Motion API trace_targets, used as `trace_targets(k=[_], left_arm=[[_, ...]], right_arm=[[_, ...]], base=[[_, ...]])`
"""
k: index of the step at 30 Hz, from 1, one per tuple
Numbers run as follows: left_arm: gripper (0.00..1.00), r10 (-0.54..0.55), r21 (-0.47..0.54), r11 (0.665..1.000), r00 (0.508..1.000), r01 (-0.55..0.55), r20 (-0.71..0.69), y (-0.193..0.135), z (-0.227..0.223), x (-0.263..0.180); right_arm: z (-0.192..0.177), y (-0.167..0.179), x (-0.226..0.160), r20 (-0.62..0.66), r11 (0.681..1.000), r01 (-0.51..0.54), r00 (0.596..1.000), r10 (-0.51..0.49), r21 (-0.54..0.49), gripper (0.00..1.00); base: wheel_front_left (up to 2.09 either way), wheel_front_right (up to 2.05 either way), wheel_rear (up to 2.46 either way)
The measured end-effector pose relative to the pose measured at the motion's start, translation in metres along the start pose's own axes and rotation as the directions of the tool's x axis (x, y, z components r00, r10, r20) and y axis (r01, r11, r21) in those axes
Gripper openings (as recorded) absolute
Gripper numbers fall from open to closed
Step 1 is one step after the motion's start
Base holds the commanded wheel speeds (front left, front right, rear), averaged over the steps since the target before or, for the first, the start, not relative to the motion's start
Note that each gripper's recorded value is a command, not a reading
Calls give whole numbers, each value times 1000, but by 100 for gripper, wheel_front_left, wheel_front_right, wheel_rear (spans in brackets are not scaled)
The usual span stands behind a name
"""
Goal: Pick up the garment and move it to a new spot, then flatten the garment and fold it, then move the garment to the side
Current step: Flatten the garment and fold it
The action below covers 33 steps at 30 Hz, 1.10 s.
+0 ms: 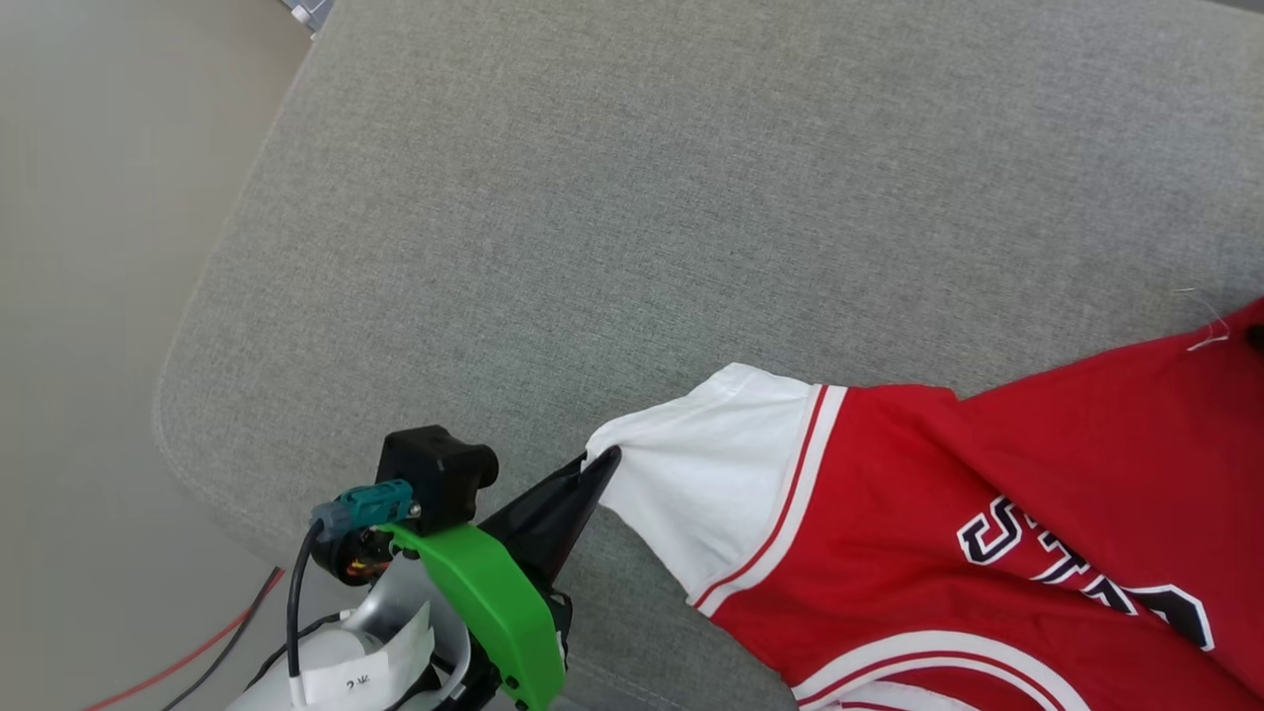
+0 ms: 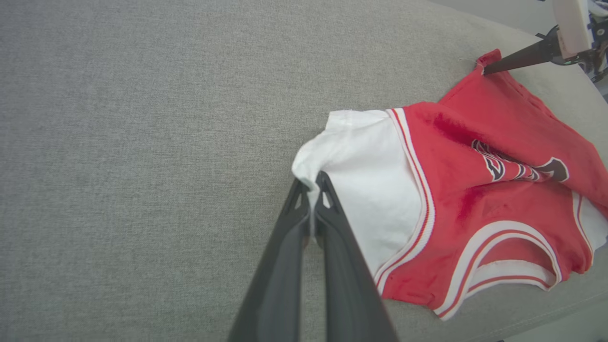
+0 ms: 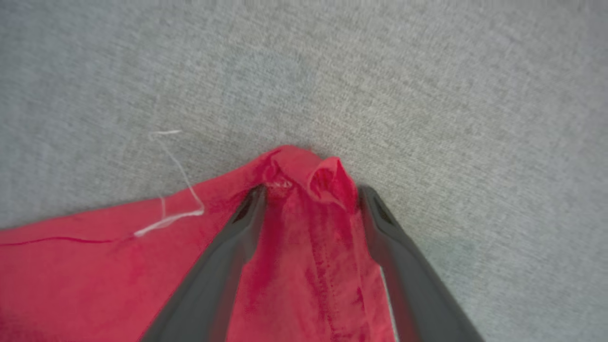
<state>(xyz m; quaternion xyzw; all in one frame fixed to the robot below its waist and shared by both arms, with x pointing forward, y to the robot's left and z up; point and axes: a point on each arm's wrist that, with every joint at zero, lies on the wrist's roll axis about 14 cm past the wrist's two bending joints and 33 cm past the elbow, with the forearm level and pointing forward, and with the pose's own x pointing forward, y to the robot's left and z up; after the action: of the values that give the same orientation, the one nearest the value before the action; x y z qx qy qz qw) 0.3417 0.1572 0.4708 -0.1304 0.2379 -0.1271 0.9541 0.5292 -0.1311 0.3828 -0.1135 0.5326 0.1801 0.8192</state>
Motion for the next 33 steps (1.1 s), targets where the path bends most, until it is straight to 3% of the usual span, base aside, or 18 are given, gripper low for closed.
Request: trace_targets(k=[3, 4, 5, 6, 20, 29, 33], left_arm=[[0, 9, -4, 1000, 1000, -9, -7, 2, -3, 0], [0, 10, -4, 1000, 1000, -10, -7, 2, -3, 0], [0, 8, -3, 1000, 1000, -8, -6, 2, -2, 0], [0, 6, -1, 1000, 1000, -6, -4, 2, -2, -1], [0, -5, 26, 1000, 998, 4, 57, -3, 13, -11], [0, -28, 81, 997, 988, 16, 153, -9, 44, -20], [0, -61, 112, 993, 976, 38, 211, -19, 63, -24]], right_arm=[[-4, 1, 5, -24, 1000, -4, 1000, 3, -16, 100], [-6, 2, 6, -34, 1000, -8, 999, 7, -20, 84], [-6, 2, 6, -35, 1000, -10, 999, 10, -21, 31], [-6, 3, 6, -35, 1000, -12, 999, 12, -23, 0], [15, 11, -23, 188, 999, -40, 981, 40, -3, 0], [38, -7, -77, 418, 999, 0, 908, -14, 34, 0], [46, -21, -114, 524, 998, 48, 850, -61, 37, 0]], base=[[0, 0, 0], [0, 0, 0], [0, 0, 0], [0, 0, 0], [0, 0, 0], [0, 0, 0], [0, 0, 0]])
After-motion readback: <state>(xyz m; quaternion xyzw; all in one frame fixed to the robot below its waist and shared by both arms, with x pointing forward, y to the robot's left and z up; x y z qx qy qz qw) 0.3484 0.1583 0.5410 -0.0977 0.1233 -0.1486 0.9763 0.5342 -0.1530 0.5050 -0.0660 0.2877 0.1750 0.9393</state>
